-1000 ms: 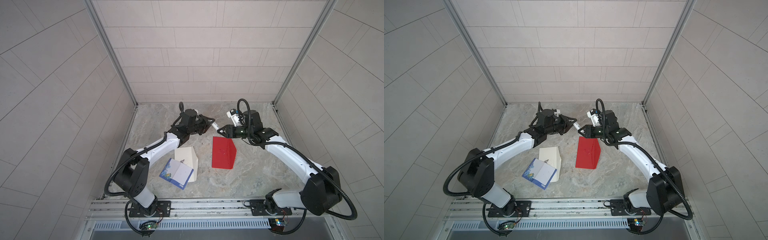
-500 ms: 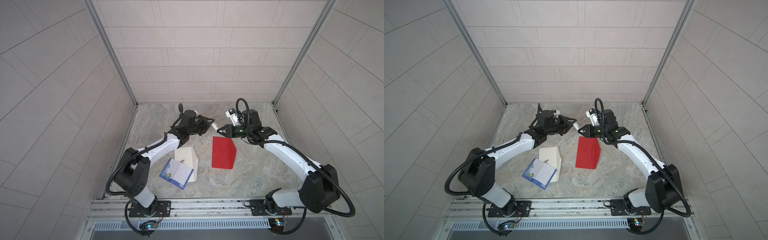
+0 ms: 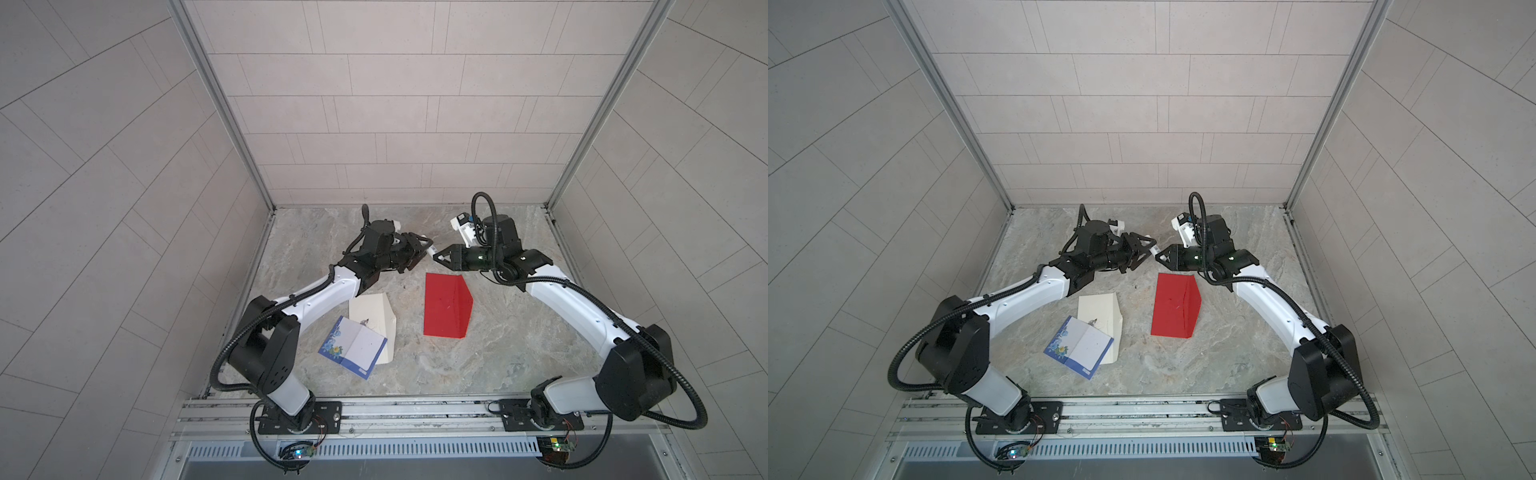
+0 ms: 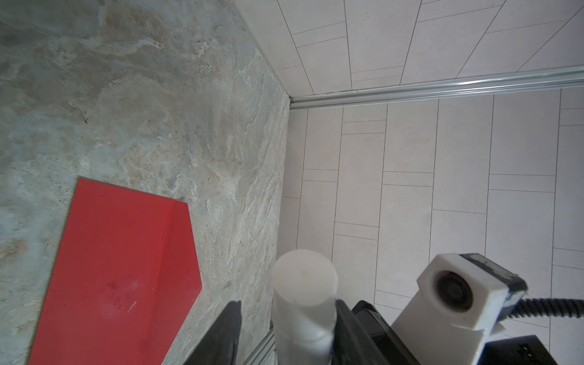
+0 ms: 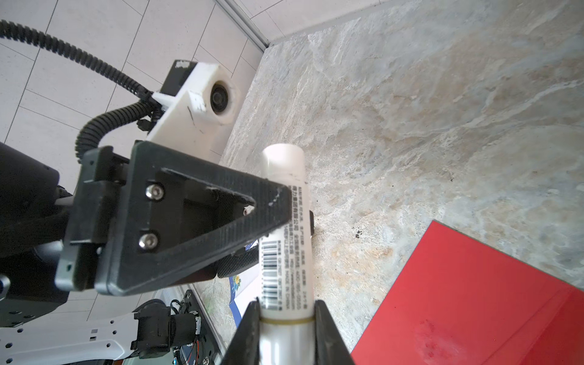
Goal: Place the letter into the envelope and seal it
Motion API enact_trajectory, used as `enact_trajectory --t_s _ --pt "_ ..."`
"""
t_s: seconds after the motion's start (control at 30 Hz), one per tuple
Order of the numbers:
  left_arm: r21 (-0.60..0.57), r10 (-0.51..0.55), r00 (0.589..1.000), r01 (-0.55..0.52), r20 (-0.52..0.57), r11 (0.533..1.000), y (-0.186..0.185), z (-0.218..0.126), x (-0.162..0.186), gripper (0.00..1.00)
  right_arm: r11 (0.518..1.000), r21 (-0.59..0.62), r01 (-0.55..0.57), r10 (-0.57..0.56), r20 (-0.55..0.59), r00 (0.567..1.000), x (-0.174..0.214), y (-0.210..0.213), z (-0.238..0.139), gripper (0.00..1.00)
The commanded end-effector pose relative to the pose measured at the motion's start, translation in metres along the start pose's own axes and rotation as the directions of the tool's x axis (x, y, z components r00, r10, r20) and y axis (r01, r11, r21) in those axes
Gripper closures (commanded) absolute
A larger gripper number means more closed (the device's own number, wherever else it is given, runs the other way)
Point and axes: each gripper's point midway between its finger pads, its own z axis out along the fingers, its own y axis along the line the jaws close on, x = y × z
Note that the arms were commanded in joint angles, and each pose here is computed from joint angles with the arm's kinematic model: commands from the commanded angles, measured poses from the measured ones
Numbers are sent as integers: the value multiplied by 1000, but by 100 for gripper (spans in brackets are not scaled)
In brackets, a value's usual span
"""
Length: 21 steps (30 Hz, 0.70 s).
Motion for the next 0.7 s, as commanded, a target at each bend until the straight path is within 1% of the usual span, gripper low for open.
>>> enact_trajectory --t_s 0.0,0.17,0.3,0.4,0.43,0.5,0.53,0.6,0.67 --pt "59 47 999 -47 -3 997 -27 -7 2 55 999 -30 45 -45 11 999 -9 13 -1 93" --pt "99 51 999 -49 -12 994 -34 -2 3 72 997 -40 61 -62 -22 998 -3 17 2 93" --pt "138 64 998 -61 -15 989 -42 -1 3 85 995 -79 64 -67 -36 997 -1 24 2 94" --pt "218 110 994 -103 -19 970 -58 -4 6 100 989 -134 69 -76 -44 996 0 34 0 96" --pt "259 131 991 -123 -17 958 -66 -7 7 100 983 -171 72 -81 -44 996 -1 41 -2 96" --pt "367 188 982 -171 -10 914 -86 -16 11 100 960 -270 68 -79 -28 996 -4 59 -9 96" --pt "436 231 973 -209 3 875 -98 -24 14 100 942 -329 66 -74 -14 997 -7 70 -14 97" --pt "562 315 948 -286 47 776 -118 -45 22 100 893 -437 110 -98 49 994 -16 97 -30 97" --pt "651 381 917 -362 119 667 -131 -67 32 100 844 -512 158 -129 91 987 -17 121 -49 98"
